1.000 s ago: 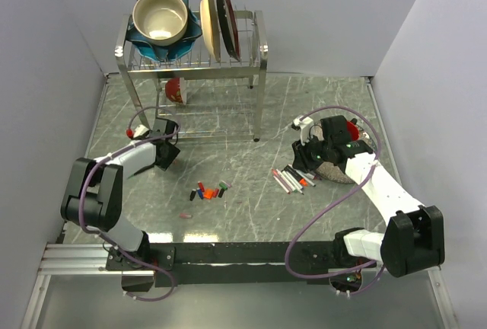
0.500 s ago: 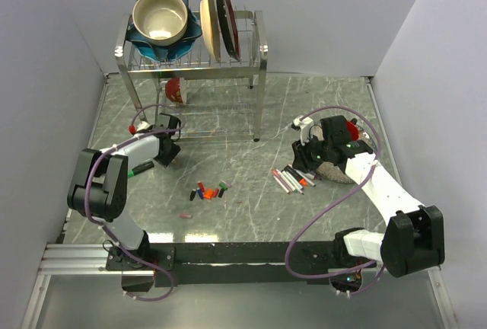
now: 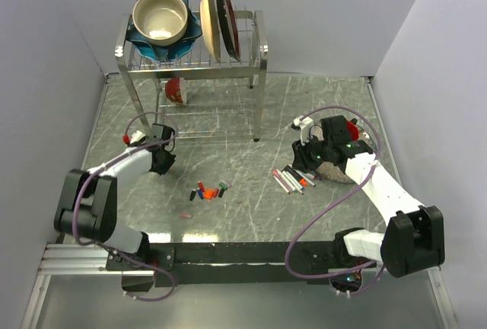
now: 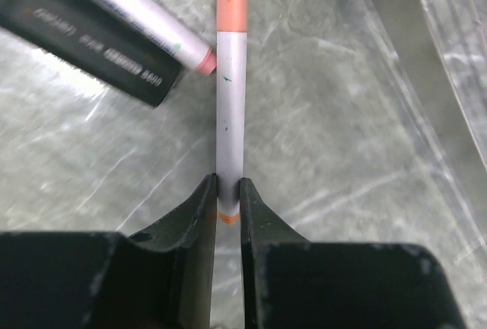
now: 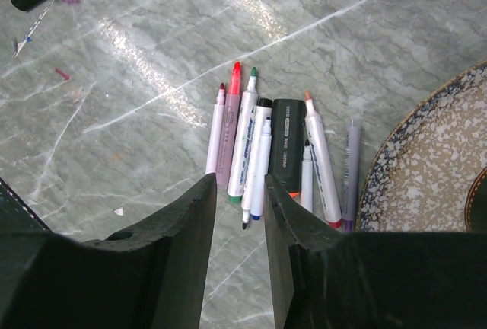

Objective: Open the pen caps

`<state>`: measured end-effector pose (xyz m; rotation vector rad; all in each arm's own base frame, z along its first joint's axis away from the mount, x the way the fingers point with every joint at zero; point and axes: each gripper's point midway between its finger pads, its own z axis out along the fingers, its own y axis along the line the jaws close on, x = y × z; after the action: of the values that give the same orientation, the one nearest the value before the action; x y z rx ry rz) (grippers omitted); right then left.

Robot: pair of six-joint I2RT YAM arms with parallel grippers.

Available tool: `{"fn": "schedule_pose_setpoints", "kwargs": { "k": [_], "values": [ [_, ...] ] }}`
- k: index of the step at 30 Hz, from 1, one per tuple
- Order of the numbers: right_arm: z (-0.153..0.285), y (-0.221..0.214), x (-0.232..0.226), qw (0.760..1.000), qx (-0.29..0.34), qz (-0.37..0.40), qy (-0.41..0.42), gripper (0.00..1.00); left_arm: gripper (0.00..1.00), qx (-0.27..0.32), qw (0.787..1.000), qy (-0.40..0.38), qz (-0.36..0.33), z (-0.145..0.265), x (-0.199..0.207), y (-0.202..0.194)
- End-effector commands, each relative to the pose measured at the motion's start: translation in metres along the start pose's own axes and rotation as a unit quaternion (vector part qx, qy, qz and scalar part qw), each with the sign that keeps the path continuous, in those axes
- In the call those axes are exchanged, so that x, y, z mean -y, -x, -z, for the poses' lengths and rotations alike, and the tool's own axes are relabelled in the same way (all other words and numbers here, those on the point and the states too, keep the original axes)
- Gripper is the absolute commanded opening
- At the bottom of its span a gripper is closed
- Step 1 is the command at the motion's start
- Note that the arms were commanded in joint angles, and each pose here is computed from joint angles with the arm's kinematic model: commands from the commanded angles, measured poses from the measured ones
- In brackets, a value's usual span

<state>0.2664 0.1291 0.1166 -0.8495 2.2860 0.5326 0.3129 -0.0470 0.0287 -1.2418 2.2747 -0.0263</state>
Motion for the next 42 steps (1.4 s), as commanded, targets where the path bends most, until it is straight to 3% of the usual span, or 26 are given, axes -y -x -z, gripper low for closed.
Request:
{"fn": "schedule_pose_setpoints", "kwargs": {
  "k": [1, 9, 14, 16, 18, 21, 27, 30, 31, 35, 42],
  "values": [
    [0.014, 0.028, 0.001, 0.999, 0.04, 0.026, -0.006, 0.39, 0.12, 0.016, 0.998, -0.053, 0.01, 0.028, 0.008, 0.012],
    [0.015, 0.029, -0.001, 0.999, 0.046, 0.029, -0.001, 0.39, 0.07, 0.018, 0.993, -0.119, 0.012, 0.065, 0.008, 0.014],
    [0.019, 0.032, -0.01, 0.997, 0.056, 0.045, 0.02, 0.39, 0.01, -0.009, 0.97, -0.242, -0.021, 0.094, 0.021, -0.005],
    [0.022, 0.035, -0.019, 0.995, 0.066, 0.054, 0.042, 0.39, 0.01, -0.04, 0.945, -0.322, -0.043, 0.112, 0.027, -0.027],
    [0.026, 0.038, -0.027, 0.994, 0.077, 0.061, 0.056, 0.39, 0.01, -0.065, 0.905, -0.416, -0.059, 0.137, 0.038, -0.045],
    [0.032, 0.043, -0.039, 0.989, 0.097, 0.075, 0.083, 0.4, 0.01, -0.081, 0.859, -0.501, -0.069, 0.166, 0.047, -0.062],
    [0.046, 0.055, -0.071, 0.973, 0.148, 0.084, 0.157, 0.4, 0.01, -0.09, 0.771, -0.621, -0.105, 0.228, 0.072, -0.101],
    [0.051, 0.06, -0.085, 0.963, 0.174, 0.067, 0.196, 0.4, 0.01, -0.104, 0.745, -0.647, -0.125, 0.248, 0.085, -0.127],
    [0.049, 0.061, -0.088, 0.961, 0.181, 0.054, 0.204, 0.41, 0.01, -0.108, 0.724, -0.669, -0.131, 0.264, 0.09, -0.135],
    [0.056, 0.067, -0.098, 0.949, 0.201, 0.021, 0.241, 0.44, 0.01, -0.105, 0.707, -0.683, -0.152, 0.281, 0.117, -0.157],
    [0.057, 0.078, -0.1, 0.932, 0.213, -0.113, 0.271, 0.51, 0.01, -0.116, 0.692, -0.69, -0.18, 0.297, 0.164, -0.195]
  ]
}}
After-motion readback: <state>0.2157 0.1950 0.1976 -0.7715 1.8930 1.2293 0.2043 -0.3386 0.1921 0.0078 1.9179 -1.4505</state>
